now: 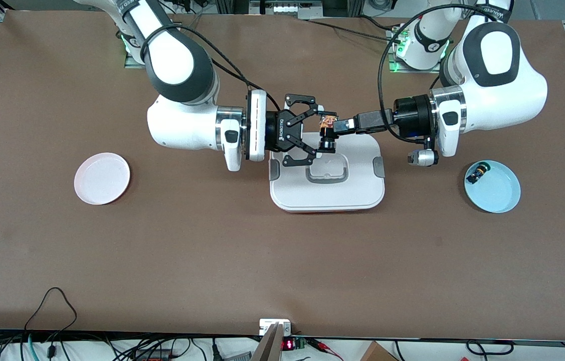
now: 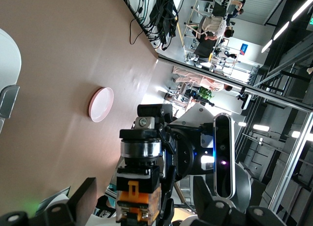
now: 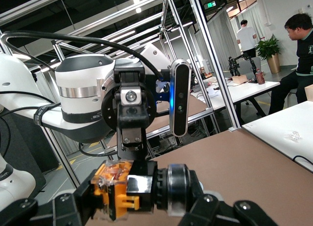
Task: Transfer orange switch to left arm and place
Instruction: 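Close the left gripper on the switch cap beside the right gripper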
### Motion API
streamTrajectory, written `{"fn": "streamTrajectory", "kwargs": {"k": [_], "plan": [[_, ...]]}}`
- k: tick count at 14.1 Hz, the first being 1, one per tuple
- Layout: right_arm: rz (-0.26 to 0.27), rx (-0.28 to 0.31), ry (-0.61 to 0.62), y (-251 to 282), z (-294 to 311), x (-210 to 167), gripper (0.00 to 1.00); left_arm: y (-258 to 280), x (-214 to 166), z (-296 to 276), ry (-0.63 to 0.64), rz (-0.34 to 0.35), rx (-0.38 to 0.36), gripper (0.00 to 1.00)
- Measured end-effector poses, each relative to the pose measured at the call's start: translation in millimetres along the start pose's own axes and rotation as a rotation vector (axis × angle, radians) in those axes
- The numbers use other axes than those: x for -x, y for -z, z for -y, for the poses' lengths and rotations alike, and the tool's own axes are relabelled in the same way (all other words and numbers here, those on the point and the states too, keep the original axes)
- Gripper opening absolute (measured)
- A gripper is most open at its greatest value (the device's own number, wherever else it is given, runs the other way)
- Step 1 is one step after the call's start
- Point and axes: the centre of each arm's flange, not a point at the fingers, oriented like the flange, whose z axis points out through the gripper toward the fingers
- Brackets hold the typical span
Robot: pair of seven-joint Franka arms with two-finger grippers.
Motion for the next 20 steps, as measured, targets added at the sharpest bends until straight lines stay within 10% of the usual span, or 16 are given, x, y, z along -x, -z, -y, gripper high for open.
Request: {"fn": "streamTrajectory", "kwargs": {"k": [10,18,20], "plan": [[-0.002,0.004,-0.003,1.3,-1.2,0.5,0.73,-4.5,-1.9,5.8,-0.038,0.005,0.000,0.35],[-0.004,0.004,-0.006,1.5,-1.4,0.7,0.73,-4.7,-2.0,5.9,-0.037,0.005,0.002,0.35],[-0.006,0.007,-0.036,2.7,-2.4,0.6,0.88,-6.6,-0.8,5.8,-0.039,0.009,0.001,0.35]]}}
